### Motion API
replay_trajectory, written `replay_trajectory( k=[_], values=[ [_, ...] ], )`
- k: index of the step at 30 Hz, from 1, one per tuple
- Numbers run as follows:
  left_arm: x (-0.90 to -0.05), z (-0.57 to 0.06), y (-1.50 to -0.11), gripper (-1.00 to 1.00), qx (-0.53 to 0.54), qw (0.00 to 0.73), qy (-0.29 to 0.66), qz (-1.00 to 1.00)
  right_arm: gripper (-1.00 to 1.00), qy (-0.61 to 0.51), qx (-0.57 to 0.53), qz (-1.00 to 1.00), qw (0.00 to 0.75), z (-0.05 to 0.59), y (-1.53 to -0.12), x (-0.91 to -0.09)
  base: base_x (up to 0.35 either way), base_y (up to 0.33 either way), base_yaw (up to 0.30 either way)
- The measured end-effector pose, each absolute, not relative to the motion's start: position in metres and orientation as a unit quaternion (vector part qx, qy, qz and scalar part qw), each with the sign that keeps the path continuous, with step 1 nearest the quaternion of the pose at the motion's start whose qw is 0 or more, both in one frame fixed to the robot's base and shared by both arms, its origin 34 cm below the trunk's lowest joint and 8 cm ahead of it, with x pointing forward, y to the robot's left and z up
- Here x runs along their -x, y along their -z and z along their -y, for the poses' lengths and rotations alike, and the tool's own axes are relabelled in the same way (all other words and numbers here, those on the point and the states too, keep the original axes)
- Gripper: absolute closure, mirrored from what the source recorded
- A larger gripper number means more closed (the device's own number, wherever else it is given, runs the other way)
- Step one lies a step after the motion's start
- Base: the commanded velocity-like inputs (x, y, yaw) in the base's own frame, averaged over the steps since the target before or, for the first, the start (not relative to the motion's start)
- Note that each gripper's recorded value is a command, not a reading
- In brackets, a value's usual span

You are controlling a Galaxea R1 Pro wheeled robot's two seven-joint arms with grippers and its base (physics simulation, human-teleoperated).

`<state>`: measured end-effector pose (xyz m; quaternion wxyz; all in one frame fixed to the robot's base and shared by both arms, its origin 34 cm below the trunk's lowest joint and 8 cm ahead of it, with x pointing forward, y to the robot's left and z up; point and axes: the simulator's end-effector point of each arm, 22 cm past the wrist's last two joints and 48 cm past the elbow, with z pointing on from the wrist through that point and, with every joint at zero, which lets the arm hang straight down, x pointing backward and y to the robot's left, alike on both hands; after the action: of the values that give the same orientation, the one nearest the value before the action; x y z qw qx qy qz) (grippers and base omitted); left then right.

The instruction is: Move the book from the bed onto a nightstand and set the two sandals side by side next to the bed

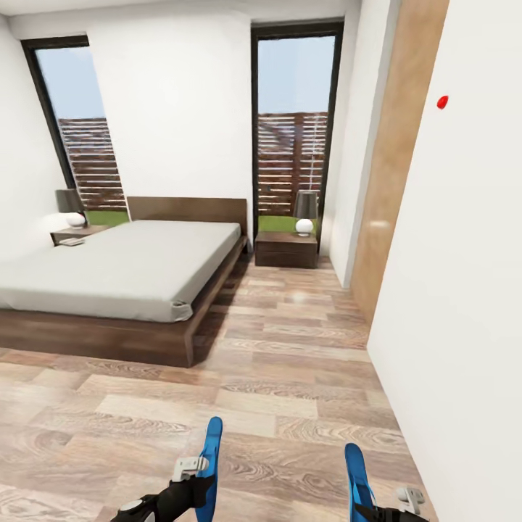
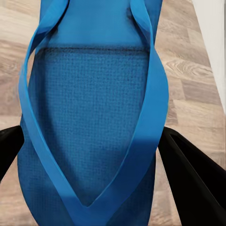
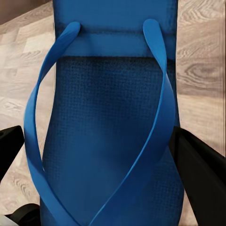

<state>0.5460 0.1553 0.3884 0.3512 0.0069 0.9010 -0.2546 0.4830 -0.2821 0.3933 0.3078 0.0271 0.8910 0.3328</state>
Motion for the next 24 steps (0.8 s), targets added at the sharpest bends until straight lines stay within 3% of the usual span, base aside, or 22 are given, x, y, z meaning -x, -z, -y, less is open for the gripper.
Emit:
replay_trajectory(
  k=[18,24],
  values=[
    [-0.5459,-0.1554,-0.3882,1.00,-0.007,0.351,0.255,-0.901,1.00,-0.332,-0.027,-0.891,0.307,0.2822,-0.3929,-0.4830,0.332,0.000,-0.022],
    [-0.5459,-0.1553,-0.3882,1.00,-0.007,0.351,0.255,-0.901,1.00,-0.333,-0.027,-0.891,0.308,0.2822,-0.3930,-0.4829,0.332,0.000,-0.155]
  ],
)
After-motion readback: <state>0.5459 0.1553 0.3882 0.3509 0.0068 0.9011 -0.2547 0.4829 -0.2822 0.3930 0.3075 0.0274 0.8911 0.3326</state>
